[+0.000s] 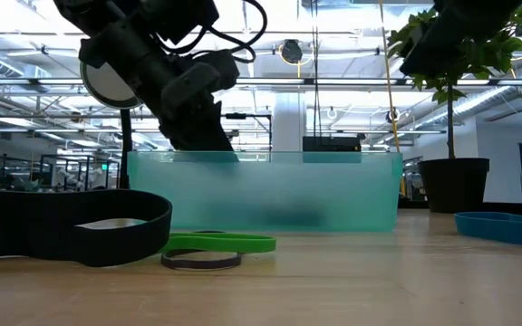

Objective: Pick and place rubber bands into bin
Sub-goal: Put the blue rubber band into the green bin

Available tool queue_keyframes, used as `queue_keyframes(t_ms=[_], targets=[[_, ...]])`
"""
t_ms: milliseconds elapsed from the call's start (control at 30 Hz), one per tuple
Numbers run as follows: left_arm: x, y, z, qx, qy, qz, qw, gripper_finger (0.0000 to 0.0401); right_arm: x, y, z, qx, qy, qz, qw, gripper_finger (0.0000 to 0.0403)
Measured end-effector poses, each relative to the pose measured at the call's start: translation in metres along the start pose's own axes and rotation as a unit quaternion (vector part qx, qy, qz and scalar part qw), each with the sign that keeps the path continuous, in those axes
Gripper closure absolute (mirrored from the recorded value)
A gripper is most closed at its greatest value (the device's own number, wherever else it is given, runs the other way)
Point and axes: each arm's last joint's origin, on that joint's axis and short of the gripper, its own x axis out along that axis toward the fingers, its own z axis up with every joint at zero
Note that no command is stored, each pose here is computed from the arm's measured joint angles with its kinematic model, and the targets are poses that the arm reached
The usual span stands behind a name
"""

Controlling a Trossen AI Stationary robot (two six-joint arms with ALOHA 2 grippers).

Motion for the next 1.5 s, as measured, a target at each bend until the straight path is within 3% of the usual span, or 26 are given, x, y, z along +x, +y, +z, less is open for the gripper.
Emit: queue_keyframes(t_ms=[333,600,800,1133,1500], targets=[[0.0,0.0,0.001,-0.015,-0.003,-0.001,1.0,0.0314,-0.002,0.009,-0.011,0.028,0.038,0.009,0.999,0.0225],[-0.003,-0.001,0.005,-0.025,-0.018,-0.015,0.999,0.024,-0.002,0.012,-0.01,0.031,0.029,0.018,0.999,0.0229],[-0.032,-0.001,0.023,-0.022,-0.068,-0.03,0.997,0.0208,-0.002,0.012,-0.01,0.031,0.029,0.018,0.999,0.0225],[-0.085,0.003,0.047,-0.027,-0.154,-0.052,0.986,0.0203,0.02,0.01,-0.021,-0.054,0.086,-0.024,0.994,0.023],[-0.088,0.004,0.045,-0.025,-0.146,-0.049,0.988,0.0203,0.067,0.007,-0.047,-0.083,0.189,-0.064,0.976,0.0231]])
